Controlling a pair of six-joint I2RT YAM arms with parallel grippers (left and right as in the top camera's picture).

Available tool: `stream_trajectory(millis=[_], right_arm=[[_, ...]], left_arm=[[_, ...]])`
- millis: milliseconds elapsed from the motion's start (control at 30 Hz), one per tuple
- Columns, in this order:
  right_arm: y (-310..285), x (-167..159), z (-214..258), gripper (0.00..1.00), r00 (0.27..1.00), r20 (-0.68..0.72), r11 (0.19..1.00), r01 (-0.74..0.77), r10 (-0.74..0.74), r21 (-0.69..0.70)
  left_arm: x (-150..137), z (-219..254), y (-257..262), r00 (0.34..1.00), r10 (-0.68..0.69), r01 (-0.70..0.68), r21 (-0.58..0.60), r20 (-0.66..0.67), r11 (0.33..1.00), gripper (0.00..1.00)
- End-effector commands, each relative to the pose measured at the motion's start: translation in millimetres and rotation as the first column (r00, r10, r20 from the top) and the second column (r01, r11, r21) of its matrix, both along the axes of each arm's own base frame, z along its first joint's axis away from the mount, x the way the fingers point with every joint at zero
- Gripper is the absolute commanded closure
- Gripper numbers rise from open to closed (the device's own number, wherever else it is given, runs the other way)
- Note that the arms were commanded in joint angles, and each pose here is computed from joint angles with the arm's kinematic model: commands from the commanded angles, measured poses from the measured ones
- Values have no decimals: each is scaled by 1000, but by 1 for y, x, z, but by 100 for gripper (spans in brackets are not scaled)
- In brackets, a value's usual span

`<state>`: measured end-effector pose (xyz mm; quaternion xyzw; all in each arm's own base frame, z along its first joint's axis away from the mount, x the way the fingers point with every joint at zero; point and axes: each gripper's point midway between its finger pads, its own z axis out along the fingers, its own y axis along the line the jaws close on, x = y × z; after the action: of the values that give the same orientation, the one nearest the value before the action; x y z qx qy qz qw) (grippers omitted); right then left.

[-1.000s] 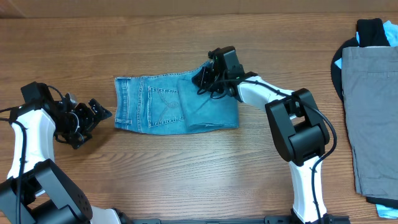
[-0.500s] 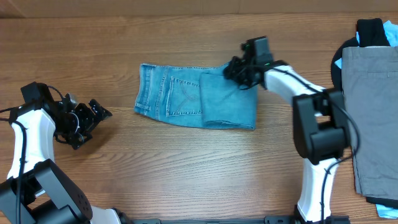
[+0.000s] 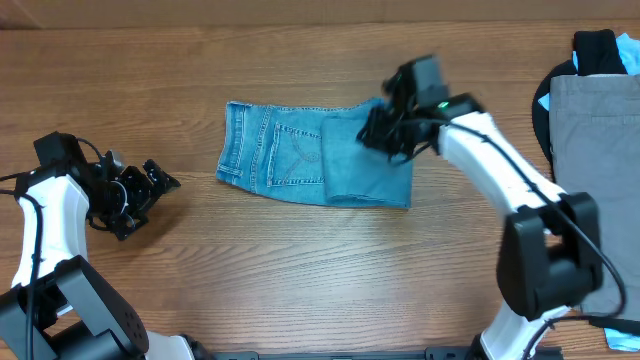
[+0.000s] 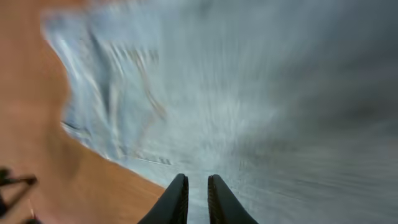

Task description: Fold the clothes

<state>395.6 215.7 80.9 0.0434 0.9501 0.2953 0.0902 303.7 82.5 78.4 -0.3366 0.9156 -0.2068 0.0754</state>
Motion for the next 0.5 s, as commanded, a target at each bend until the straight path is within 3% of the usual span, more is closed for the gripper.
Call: stream_trajectory(millis=[0, 167, 300, 467], right_arm=[[21, -31, -34, 85, 993, -92, 995, -68, 74, 68], [23, -58, -70, 85, 982, -185, 996, -31, 47, 87], [-3, -69, -96, 96, 971, -235, 999, 35, -41, -30], [-30, -65, -96, 96, 971, -210, 985, 83, -114, -150]], left_arm=[[0, -2, -5, 1000, -29, 29, -10, 4, 1000, 0], [0, -2, -5, 1000, -29, 29, -12, 1, 1000, 0], [-1, -2, -6, 1000, -30, 30, -14, -4, 999, 0], [1, 0, -7, 998, -57, 57, -17, 19, 998, 0]])
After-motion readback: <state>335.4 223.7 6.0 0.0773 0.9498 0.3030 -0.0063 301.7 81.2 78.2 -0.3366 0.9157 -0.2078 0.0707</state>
